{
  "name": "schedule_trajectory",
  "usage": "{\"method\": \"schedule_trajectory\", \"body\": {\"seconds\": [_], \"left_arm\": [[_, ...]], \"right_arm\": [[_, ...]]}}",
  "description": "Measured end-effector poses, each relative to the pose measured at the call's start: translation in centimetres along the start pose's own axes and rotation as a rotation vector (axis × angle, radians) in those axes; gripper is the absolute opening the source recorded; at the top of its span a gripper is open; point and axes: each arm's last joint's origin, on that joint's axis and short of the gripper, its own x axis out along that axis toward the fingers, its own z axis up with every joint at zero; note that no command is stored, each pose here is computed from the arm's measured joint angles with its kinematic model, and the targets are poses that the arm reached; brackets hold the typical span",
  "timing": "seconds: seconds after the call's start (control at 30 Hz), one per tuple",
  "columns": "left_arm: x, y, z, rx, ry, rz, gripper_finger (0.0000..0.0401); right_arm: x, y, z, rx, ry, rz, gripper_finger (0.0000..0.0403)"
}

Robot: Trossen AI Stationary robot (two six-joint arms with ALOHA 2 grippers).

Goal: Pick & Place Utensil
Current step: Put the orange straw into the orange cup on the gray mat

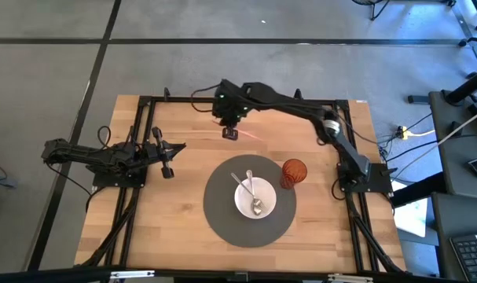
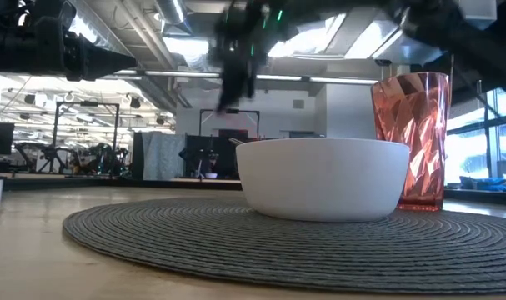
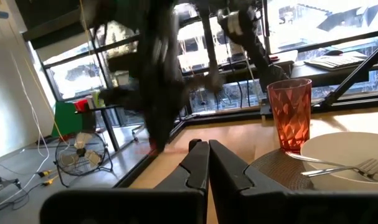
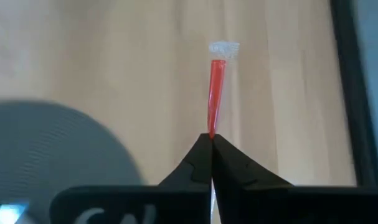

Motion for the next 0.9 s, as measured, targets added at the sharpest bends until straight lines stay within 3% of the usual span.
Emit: {"method": "schedule_trajectory", "body": {"seconds": [0.23,0.5,0.7,0.9], "left_arm": [[0.0,0.0,0.0,-0.001,0.0,-0.001,0.0003],[0.0,0.0,0.0,-0.011,0.0,-0.002,0.0005],[0.0,0.0,0.0,-0.027,0.0,-0.002,0.0003],[0.0,0.0,0.0,-0.027,0.0,-0.001,0.0003]], "right_arm": [[-13.4,6.7,2.9,-0.144,-0.355,0.033,0.0001],[-27.0,15.1,0.2,-0.239,-0.586,0.031,0.0001],[-32.9,19.5,-3.6,-0.212,-0.659,0.02,0.0001],[-34.9,22.3,-8.4,-0.198,-0.718,-0.034,0.0]]}}
